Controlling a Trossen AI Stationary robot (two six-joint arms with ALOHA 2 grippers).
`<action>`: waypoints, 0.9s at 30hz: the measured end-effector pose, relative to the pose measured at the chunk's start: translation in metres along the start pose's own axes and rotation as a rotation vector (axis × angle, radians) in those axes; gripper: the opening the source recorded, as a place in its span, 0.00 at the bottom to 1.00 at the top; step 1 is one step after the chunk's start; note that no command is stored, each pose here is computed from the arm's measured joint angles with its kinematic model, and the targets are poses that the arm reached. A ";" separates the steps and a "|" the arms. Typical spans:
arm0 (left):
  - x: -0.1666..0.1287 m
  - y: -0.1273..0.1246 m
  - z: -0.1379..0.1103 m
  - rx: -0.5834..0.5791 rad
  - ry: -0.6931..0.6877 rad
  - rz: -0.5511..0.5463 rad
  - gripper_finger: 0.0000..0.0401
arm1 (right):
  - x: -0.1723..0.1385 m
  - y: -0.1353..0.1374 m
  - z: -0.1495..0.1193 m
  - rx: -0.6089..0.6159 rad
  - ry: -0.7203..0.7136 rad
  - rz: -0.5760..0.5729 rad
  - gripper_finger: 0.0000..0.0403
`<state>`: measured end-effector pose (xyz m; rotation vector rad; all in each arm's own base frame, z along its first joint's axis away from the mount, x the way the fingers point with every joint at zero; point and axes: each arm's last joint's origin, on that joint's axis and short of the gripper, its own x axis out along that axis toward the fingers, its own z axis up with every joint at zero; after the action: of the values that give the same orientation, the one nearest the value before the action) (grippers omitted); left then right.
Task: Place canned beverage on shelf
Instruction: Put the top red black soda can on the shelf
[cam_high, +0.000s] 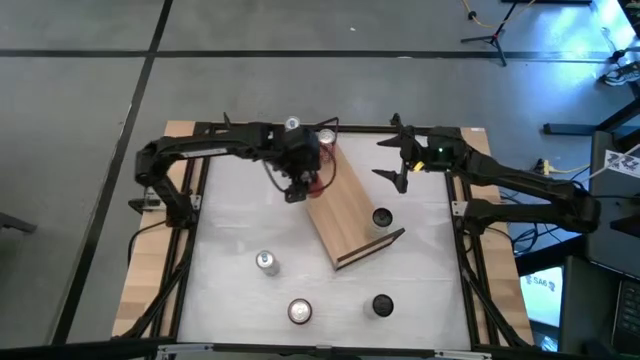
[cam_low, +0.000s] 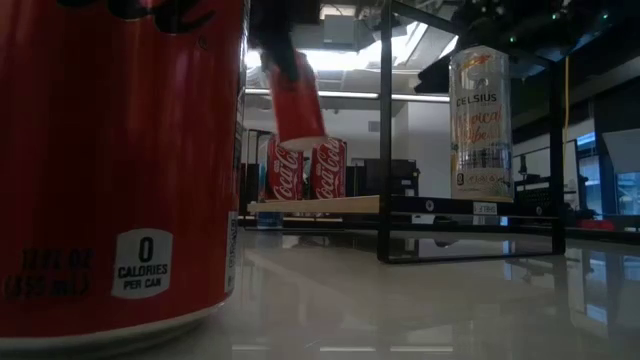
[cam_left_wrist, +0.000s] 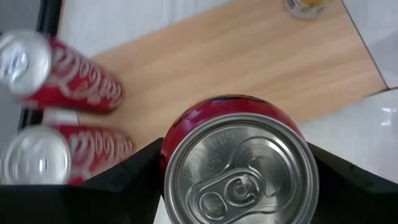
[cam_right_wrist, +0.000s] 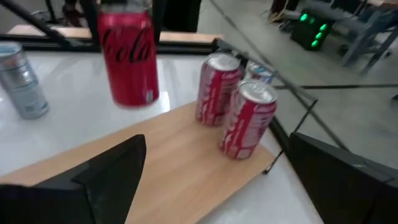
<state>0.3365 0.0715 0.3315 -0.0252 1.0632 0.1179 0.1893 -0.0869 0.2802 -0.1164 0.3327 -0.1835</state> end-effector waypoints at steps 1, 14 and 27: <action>0.005 0.003 0.004 0.010 0.004 0.000 0.69 | 0.002 -0.001 -0.003 0.002 0.001 0.001 0.97; 0.063 0.036 0.029 0.061 0.081 -0.030 0.69 | 0.024 -0.006 -0.023 0.021 0.018 0.059 0.97; 0.087 0.041 0.031 0.081 0.086 -0.028 0.72 | 0.032 -0.007 -0.030 0.033 0.057 0.069 0.97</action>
<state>0.4006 0.1223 0.2720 0.0279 1.1526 0.0488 0.2079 -0.1025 0.2434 -0.0669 0.3895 -0.1240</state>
